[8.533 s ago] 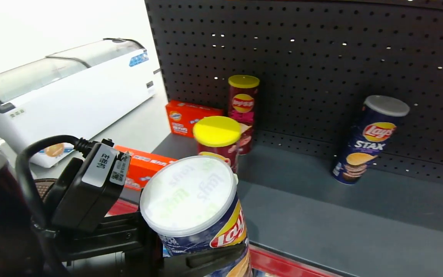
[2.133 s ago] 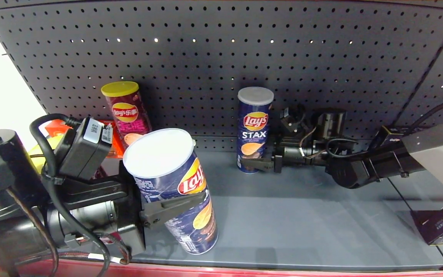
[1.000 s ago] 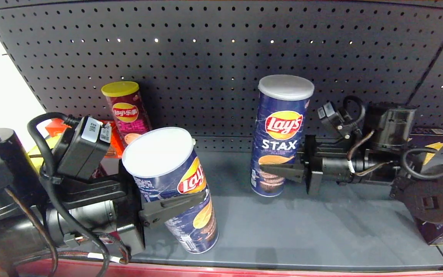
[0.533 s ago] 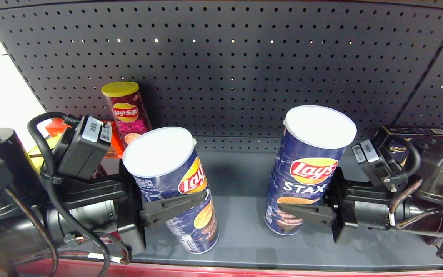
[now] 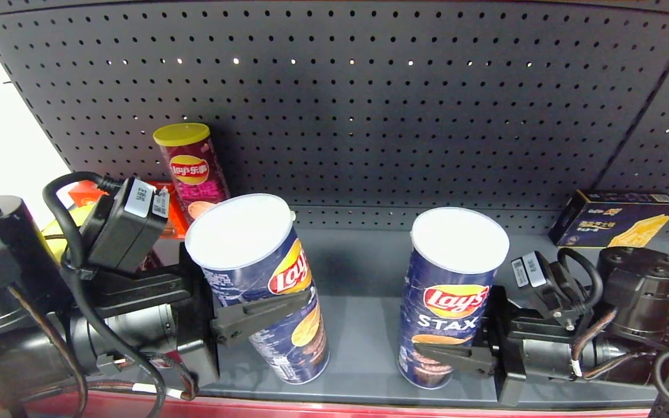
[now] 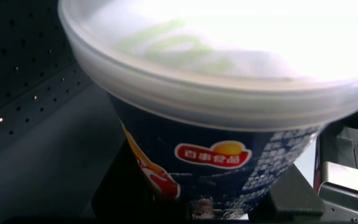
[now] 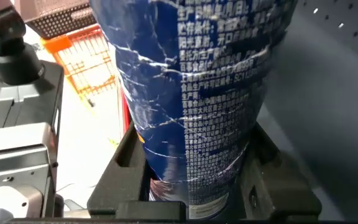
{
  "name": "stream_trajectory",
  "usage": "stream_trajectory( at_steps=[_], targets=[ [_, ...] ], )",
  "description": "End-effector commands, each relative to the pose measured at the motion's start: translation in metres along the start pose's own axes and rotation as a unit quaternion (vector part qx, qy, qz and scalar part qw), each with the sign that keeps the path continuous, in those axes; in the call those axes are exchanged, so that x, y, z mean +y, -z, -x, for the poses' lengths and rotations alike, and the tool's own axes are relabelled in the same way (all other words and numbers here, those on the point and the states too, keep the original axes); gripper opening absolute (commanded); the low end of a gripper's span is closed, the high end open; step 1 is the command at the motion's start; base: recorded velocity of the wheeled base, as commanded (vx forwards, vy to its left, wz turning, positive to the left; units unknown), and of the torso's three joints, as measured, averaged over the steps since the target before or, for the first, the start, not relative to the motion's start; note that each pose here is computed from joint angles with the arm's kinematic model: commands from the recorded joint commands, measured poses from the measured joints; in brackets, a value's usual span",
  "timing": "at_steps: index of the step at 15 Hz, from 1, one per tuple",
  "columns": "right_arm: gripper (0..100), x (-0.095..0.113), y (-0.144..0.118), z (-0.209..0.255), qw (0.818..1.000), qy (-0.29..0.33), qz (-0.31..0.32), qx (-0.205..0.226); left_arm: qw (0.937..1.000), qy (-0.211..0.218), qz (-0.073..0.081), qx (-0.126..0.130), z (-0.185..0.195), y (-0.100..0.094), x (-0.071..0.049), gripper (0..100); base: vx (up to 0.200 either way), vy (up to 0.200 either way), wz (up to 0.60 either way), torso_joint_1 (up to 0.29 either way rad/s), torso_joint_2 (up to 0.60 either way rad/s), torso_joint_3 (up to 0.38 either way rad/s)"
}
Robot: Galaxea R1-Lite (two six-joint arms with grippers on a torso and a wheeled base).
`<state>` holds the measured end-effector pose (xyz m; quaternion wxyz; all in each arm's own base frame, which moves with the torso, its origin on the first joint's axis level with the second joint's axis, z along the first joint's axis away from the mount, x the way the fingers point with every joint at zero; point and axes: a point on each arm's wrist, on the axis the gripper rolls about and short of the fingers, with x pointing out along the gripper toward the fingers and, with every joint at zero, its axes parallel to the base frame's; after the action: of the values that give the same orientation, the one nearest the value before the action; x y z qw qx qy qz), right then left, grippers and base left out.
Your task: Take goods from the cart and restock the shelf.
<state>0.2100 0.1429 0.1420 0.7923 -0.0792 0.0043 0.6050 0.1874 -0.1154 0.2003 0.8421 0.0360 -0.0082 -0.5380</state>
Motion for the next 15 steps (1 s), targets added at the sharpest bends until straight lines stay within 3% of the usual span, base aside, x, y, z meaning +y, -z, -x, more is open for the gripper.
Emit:
stream_trajectory(
  at_steps=[1, 14, 15],
  targets=[
    [0, -0.005, 0.008, -0.008, 1.000, -0.004, -0.010, 0.011, 1.0000, 0.000, 0.000, 0.000, 0.000, 0.000, 0.000, 0, 0.000, 0.000, 0.00, 0.000, 0.00, 0.000],
    [0, -0.010, 0.014, -0.021, 1.000, -0.001, -0.008, 0.013, 1.0000, 0.000, 0.000, 0.000, 0.000, 0.001, 0.000, 0, 0.000, 0.000, 0.00, 0.000, 0.00, 0.000],
    [100, -0.010, 0.014, -0.020, 1.000, 0.004, -0.009, 0.013, 1.0000, 0.000, 0.000, 0.001, 0.000, 0.001, 0.000, 0, 0.000, 0.000, 0.00, 0.000, 0.00, 0.000]
  ],
)
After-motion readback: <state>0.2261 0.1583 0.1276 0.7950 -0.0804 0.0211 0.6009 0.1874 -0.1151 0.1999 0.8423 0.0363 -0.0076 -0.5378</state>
